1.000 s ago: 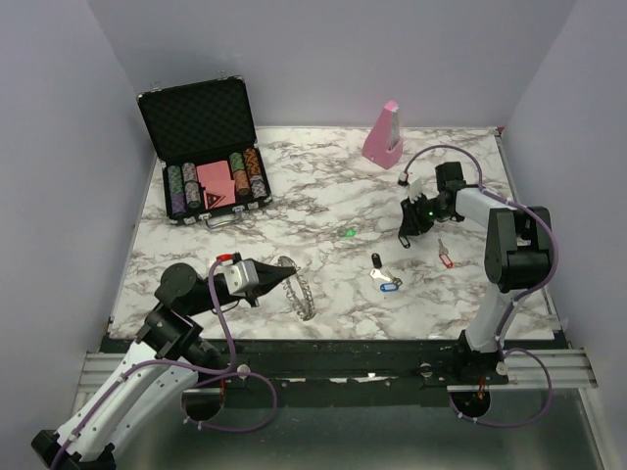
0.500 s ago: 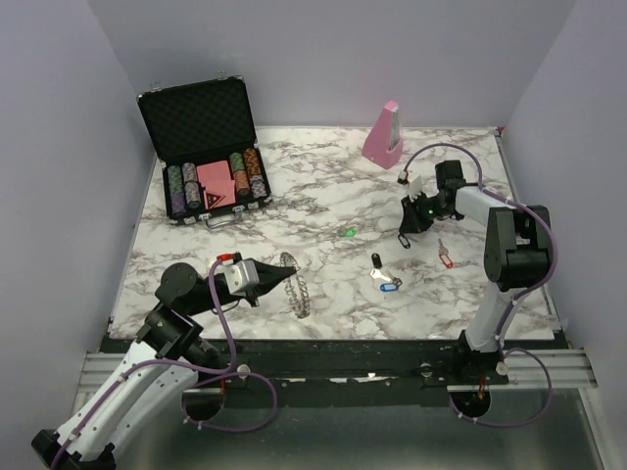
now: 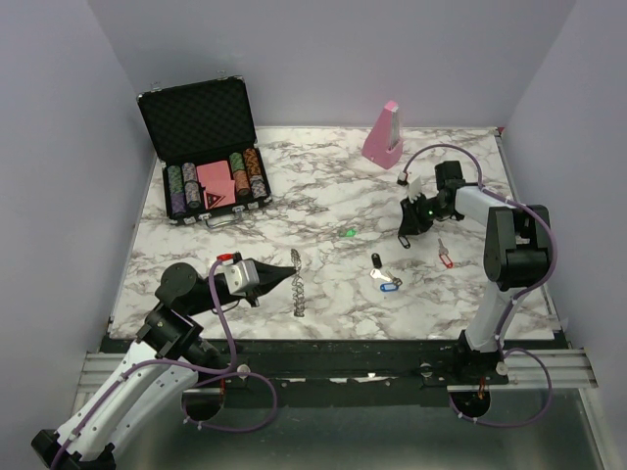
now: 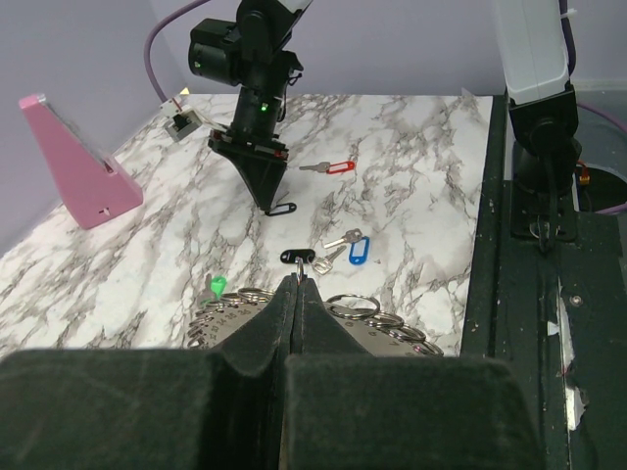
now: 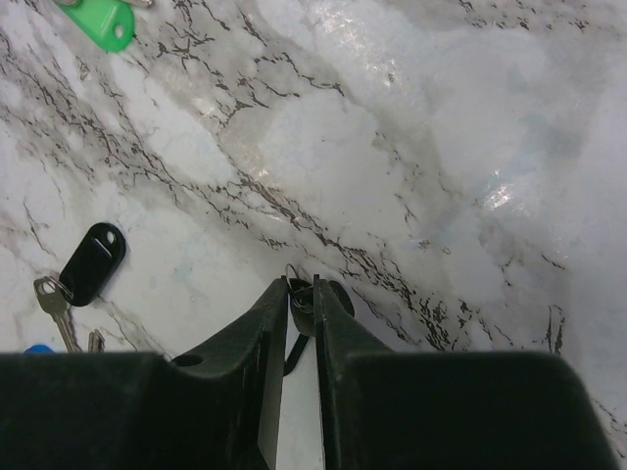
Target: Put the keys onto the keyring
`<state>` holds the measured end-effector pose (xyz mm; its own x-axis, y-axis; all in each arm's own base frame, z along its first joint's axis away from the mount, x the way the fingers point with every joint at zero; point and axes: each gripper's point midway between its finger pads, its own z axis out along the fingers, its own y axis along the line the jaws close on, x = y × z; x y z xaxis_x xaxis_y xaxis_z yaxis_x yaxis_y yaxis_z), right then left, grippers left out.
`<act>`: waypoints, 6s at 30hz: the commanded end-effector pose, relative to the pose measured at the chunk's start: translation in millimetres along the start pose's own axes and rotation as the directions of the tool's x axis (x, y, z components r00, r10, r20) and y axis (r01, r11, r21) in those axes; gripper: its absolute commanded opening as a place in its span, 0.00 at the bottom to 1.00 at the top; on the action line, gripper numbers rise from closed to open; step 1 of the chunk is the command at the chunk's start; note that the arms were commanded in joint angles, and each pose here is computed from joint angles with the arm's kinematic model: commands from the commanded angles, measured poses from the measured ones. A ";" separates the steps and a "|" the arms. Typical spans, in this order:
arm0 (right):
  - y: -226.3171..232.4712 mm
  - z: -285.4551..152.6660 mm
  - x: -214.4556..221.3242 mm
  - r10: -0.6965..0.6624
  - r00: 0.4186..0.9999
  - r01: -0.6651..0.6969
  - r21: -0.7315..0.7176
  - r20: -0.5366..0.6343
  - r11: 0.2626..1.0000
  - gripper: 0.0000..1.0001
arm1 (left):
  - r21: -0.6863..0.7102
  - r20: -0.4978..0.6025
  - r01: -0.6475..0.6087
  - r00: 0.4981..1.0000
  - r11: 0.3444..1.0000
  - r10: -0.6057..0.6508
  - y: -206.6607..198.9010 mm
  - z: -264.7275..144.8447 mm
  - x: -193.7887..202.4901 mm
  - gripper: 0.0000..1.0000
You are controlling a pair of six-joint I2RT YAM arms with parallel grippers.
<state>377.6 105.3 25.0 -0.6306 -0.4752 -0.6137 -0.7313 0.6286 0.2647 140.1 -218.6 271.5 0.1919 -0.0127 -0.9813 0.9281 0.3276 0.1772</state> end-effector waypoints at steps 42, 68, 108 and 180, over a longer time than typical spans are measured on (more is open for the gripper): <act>64.5 -39.1 -37.4 -0.126 0.982 0.159 -0.255 0.144 0.954 0.01 | 0.015 0.024 -0.033 0.999 0.999 0.032 0.4 1.4 -7.5 0.00; 253.5 -180.3 -91.5 -0.472 0.656 0.721 -0.304 0.589 0.622 0.01 | 0.190 0.265 -0.021 0.964 0.982 -0.031 -30.9 25.0 -68.1 0.00; 306.6 -205.4 -85.8 -0.416 0.680 0.695 -0.349 0.604 0.628 0.00 | 0.213 0.278 0.265 0.906 0.940 -0.318 -44.6 66.9 -69.7 0.00; 298.2 -171.1 -75.2 -0.583 0.556 0.827 -0.324 0.593 0.460 0.01 | 0.156 0.192 -0.373 0.920 0.915 0.342 -43.6 92.8 -20.4 0.00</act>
<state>171.7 226.2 266.0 0.1906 -0.2661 -0.9449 -0.9531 -0.2808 -0.1132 150.4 -326.0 266.3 0.3459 0.0167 -0.9381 0.9099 0.2379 0.3398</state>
